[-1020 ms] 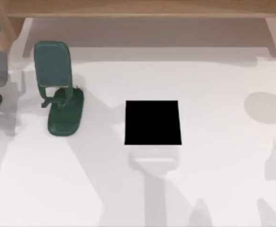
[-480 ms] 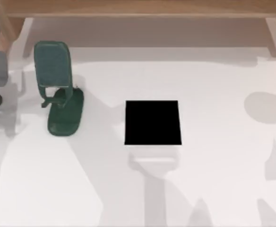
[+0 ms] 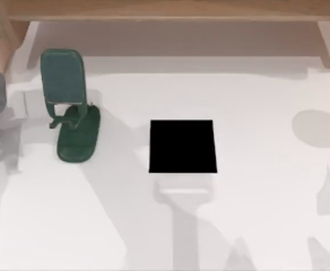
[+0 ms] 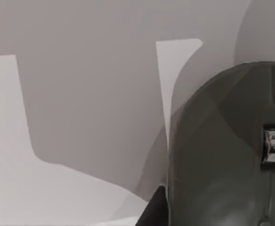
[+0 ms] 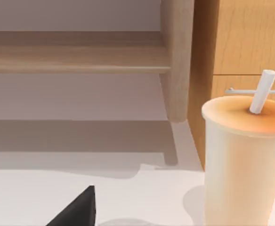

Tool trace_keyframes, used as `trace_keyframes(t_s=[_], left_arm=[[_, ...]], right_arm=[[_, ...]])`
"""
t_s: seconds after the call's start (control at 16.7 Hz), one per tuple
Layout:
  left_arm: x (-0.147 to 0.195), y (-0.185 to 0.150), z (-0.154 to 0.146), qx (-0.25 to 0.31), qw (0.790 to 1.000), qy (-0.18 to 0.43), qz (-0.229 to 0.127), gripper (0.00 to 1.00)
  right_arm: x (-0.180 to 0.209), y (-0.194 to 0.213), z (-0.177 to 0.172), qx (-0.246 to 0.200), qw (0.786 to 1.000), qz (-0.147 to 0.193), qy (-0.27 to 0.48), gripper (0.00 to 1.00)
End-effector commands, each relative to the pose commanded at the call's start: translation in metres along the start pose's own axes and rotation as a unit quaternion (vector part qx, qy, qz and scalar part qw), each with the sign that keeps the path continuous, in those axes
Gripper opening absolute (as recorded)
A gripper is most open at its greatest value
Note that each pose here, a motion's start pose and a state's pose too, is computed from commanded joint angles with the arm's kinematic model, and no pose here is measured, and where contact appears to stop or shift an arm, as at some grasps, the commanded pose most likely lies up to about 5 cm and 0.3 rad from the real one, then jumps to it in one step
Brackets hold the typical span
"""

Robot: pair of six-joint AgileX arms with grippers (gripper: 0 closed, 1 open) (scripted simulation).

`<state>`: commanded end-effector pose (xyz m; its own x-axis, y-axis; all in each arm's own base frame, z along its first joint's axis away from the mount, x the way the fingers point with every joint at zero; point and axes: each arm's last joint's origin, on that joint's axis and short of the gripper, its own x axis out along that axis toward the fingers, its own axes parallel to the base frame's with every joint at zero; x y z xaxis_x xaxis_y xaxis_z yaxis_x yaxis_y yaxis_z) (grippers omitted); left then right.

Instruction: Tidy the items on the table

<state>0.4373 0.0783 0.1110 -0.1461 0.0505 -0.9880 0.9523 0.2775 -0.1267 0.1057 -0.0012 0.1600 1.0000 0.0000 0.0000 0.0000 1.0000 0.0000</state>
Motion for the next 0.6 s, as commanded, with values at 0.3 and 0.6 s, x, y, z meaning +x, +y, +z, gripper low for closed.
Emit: trace_keyframes(t_s=[0.3, 0.6], left_arm=[[0.003, -0.020, -0.017, -0.058, 0.994, 0.003, -0.098, 0.00], [-0.058, 0.000, -0.025, -0.056, 0.998, 0.000, -0.002, 0.00]], right_arm=[[0.000, 0.000, 0.000, 0.000, 1.000, 0.000, 0.000, 1.00], [0.000, 0.000, 0.000, 0.000, 1.000, 0.000, 0.000, 1.00]])
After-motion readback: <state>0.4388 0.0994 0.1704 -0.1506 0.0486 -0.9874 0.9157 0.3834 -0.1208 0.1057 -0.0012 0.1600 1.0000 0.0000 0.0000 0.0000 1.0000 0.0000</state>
